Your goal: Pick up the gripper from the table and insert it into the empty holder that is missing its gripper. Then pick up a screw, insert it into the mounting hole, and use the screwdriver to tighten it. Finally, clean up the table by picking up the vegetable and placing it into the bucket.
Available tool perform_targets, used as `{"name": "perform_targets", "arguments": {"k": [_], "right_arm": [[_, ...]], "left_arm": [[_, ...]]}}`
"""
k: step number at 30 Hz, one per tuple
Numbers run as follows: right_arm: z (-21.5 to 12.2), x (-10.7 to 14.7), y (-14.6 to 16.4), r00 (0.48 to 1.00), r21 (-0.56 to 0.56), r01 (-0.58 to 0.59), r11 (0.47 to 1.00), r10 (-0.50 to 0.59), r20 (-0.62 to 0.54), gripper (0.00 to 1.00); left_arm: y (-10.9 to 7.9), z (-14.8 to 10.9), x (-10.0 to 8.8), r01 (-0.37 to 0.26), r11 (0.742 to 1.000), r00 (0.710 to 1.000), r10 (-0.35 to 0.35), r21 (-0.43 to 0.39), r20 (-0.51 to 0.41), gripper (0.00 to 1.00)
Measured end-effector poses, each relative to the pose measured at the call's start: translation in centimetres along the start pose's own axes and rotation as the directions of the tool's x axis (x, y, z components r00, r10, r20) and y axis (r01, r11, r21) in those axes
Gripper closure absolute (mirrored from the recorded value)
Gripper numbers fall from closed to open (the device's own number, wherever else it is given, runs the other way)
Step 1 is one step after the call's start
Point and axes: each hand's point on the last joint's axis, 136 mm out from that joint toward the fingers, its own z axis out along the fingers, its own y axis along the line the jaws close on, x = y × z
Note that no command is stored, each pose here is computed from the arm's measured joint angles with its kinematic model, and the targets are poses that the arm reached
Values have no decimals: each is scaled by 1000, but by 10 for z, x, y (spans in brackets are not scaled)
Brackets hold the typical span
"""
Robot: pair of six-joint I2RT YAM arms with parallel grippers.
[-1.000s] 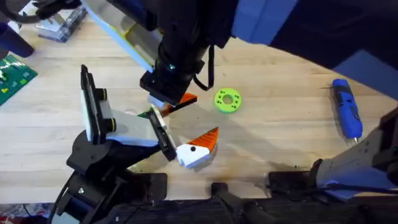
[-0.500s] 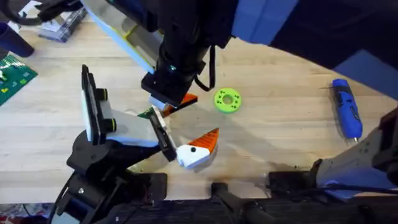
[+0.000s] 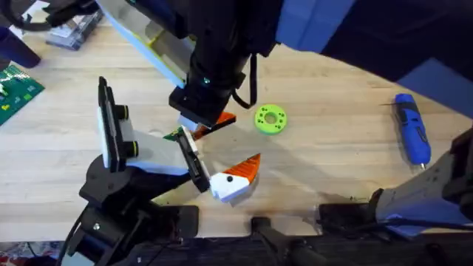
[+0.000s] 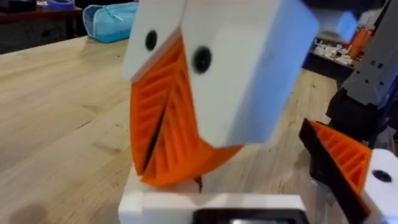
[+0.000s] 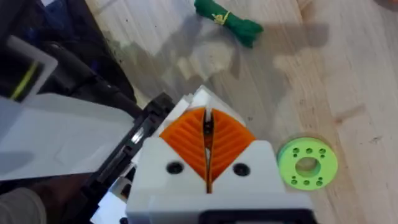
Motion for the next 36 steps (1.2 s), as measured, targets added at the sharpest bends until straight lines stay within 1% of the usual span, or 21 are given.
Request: {"name": "perform_targets", "arguments": {"k": [8,18,36], "right_arm": [[-2,1,1,1000,0,2,1000,-2,-2,990],[-15,4,3,1000,4,11,1000,-11,19,990],[-15,4,3,1000,4,22,1000,-22,19,990]], "left_arm": [[-1,0,0,-7,1000,1000,7,4,0,14],[-1,0,0,-16,1000,1000,16,3,1,14],[-1,0,0,-19,1000,1000,19,3,1,13]]}}
